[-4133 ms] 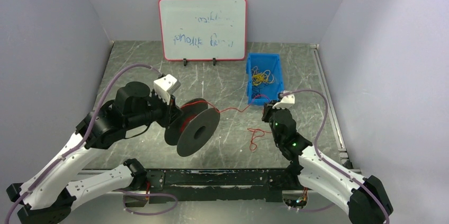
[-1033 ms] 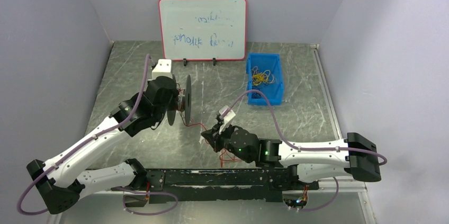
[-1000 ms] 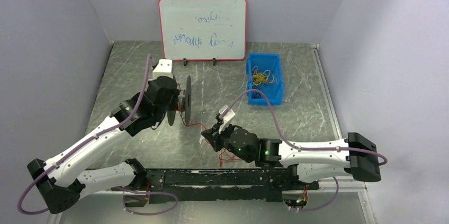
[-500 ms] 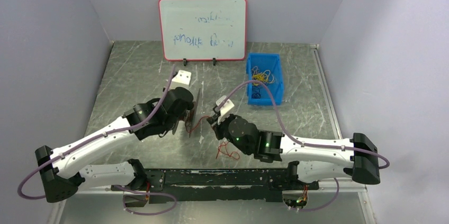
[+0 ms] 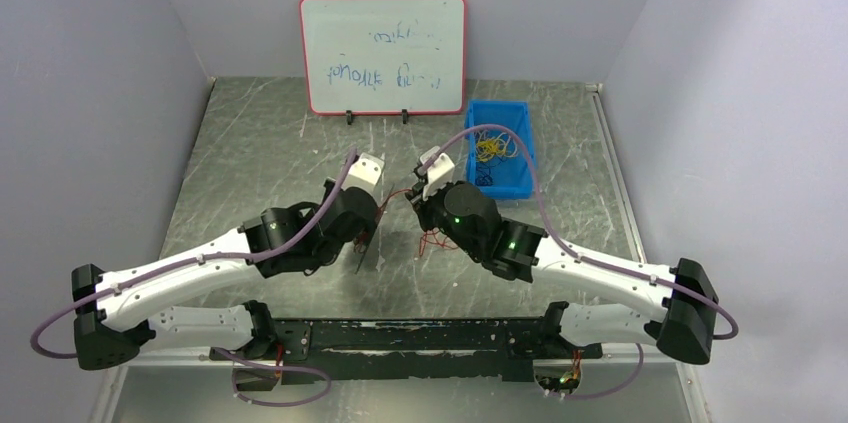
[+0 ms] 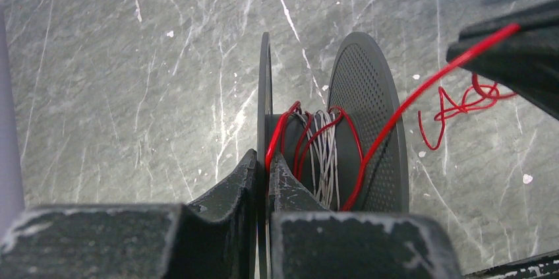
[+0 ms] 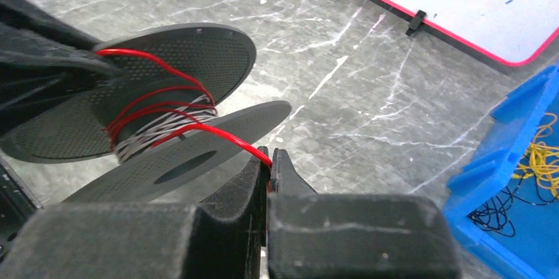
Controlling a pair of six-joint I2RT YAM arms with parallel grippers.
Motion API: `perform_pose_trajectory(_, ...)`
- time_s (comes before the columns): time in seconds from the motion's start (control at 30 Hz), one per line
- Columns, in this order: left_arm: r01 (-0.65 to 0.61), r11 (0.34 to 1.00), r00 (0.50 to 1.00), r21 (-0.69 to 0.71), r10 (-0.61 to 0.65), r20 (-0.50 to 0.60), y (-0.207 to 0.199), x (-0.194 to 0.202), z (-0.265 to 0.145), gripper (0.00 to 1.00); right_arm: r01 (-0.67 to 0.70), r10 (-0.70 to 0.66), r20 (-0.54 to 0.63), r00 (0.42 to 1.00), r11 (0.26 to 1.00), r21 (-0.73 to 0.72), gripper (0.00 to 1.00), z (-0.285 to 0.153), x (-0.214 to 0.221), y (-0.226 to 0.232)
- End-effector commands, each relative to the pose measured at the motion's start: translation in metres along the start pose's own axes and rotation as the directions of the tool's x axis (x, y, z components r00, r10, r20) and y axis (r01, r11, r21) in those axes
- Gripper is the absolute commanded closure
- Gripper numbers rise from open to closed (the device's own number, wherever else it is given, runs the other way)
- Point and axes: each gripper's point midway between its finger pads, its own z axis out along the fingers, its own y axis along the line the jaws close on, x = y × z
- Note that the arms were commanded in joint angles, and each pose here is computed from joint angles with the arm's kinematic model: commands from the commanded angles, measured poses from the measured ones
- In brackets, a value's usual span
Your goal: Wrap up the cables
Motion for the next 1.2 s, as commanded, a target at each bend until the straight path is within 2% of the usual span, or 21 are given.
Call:
perform_pose_trajectory(0.0, -0.004, 1.0, 0.997, 0.019, 0.003, 0.071, 0.004, -0.016, -0.011, 0.93, 0.002, -0.003, 0.001, 1.0, 1.0, 0.024, 1.0, 0.007, -0.005, -0.014)
perform_pose_trajectory(0.23, -0.01, 0.983, 0.992, 0.183, -0.013, 0.122, -0.01, -0.03, -0.031, 0.93, -0.086, 0.087, -0.028, 0.996, 0.995, 0.046, 1.0, 0.016, 0.015, -0.041)
perform_pose_trajectory(0.47, 0.032, 0.939, 0.979, 0.343, -0.098, 0.176, -0.015, -0.054, -0.062, 0.93, -0.182, 0.185, -0.06, 0.981, 0.982, 0.04, 1.0, 0.019, 0.046, -0.055)
perform_pose_trajectory(0.77, 0.073, 0.881, 0.953, 0.467, -0.2, 0.228, -0.015, -0.088, -0.096, 0.93, -0.282, 0.284, -0.095, 0.954, 0.959, 0.039, 0.92, 0.015, 0.089, -0.062)
perform_pose_trajectory(0.93, 0.087, 0.854, 0.936, 0.513, -0.247, 0.252, -0.01, -0.105, -0.114, 0.93, -0.32, 0.32, -0.093, 0.943, 0.947, 0.01, 0.78, 0.013, 0.108, -0.059)
perform_pose_trajectory(1.17, 0.125, 0.859, 0.917, 0.497, -0.291, 0.272, 0.004, -0.121, -0.124, 0.93, -0.336, 0.334, -0.091, 0.938, 0.942, -0.011, 0.57, 0.011, 0.123, -0.056)
